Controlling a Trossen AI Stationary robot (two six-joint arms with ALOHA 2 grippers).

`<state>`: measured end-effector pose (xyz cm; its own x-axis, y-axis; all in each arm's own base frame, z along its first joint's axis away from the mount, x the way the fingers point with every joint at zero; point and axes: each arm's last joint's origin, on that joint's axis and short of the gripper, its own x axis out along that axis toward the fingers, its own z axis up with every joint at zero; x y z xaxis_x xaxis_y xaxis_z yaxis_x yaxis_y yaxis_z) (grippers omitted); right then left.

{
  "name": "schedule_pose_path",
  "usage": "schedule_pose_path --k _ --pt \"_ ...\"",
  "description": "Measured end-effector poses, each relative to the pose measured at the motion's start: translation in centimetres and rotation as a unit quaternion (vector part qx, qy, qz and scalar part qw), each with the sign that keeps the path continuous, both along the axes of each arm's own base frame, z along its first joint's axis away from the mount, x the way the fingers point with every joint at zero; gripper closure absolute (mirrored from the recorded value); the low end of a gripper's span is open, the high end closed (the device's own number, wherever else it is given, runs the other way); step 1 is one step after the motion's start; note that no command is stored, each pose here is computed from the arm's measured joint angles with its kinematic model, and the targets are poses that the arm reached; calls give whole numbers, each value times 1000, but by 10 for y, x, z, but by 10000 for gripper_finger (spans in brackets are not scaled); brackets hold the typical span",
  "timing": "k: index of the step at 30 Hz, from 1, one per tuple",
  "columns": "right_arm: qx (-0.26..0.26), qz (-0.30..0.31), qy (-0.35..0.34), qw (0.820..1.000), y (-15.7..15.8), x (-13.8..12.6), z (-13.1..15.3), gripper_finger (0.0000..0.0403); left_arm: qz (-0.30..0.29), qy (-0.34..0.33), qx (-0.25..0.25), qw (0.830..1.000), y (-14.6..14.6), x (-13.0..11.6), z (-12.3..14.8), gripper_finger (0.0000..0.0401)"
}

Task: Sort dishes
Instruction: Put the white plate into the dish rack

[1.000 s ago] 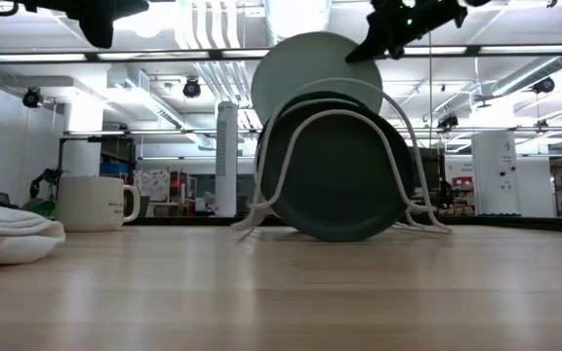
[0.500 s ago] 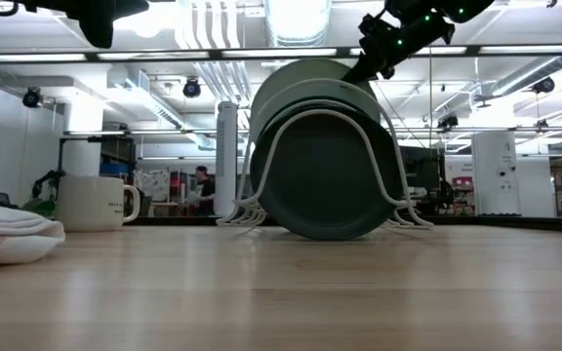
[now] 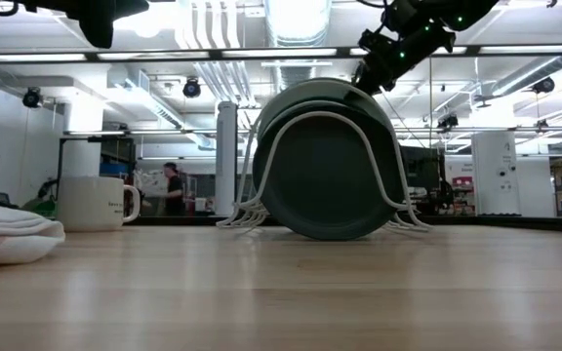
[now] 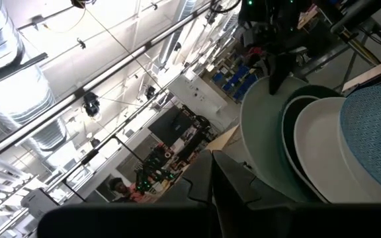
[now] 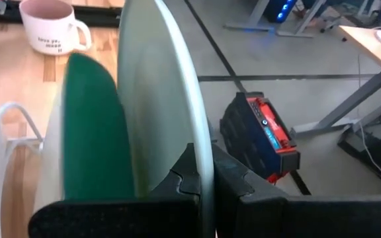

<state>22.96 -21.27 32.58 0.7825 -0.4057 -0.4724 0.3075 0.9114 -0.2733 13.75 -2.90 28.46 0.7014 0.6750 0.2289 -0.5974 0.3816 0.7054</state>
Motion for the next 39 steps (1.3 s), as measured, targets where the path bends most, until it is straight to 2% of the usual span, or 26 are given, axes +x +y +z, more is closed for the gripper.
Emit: schedule_pose_path --k 11,25,39 --pt "9 6 14 1000 0 1 -11 352 0 1 1 1000 0 0 -1 401" --pt "0 0 -10 1000 -2 2 4 306 0 3 1 1000 0 1 -1 401" --pt "5 3 -10 1000 2 5 4 244 0 4 2 1000 0 1 -1 401"
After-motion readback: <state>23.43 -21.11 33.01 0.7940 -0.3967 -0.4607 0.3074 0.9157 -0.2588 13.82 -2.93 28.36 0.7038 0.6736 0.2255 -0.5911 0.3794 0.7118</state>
